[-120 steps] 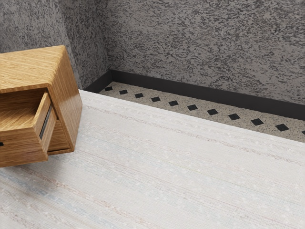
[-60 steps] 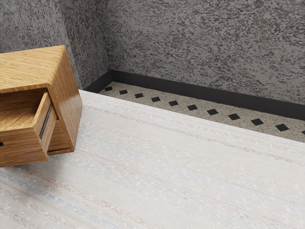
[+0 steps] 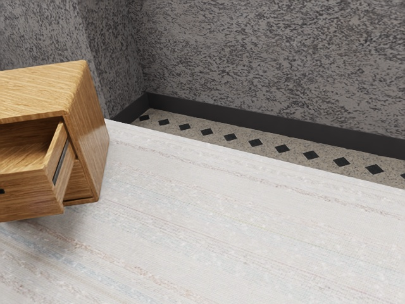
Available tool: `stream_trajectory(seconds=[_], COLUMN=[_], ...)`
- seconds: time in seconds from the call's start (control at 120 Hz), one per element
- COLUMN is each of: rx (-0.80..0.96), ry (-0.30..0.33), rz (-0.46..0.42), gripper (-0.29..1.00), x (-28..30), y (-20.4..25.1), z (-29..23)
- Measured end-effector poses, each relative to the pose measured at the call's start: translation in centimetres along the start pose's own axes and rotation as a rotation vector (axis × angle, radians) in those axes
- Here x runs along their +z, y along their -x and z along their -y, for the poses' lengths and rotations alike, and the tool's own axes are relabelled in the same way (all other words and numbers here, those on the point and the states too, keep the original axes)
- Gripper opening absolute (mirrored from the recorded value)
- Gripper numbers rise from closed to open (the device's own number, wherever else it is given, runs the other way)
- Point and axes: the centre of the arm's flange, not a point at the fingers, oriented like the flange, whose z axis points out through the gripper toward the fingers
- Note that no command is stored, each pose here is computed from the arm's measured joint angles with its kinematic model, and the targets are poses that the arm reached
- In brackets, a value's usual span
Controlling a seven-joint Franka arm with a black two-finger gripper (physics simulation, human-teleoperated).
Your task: Push the drawer handle with one arm to close the drawer
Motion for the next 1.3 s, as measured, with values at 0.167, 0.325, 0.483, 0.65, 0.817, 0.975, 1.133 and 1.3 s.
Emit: stream_trajectory(seconds=[0.167, 0.325, 0.483, 0.65, 0.817, 0.975, 1.133, 1.3], rx=[-0.003, 0.001, 0.003, 0.016, 0.024, 0.027, 0.044, 0.049], ry=[-0.019, -0.028, -0.03, -0.031, -0.032, -0.034, -0.038, -0.038], rz=[-0.03, -0.04, -0.049, -0.043, -0.054, -0.053, -0.037, -0.042], gripper=[-0.08, -0.08, -0.08, -0.08, -0.08, -0.08, -0.08, -0.08], x=[-0.2, -0.1, -0.2, 0.2, -0.4, -0.8, -0.3, -0.7], y=[-0.5, -1.2, -1.8, -3.0, -4.2, -5.7, -7.2, -8.4], z=[0.2, 0.0, -0.2, -0.7, -1.1, -1.3, -2.0, -2.3])
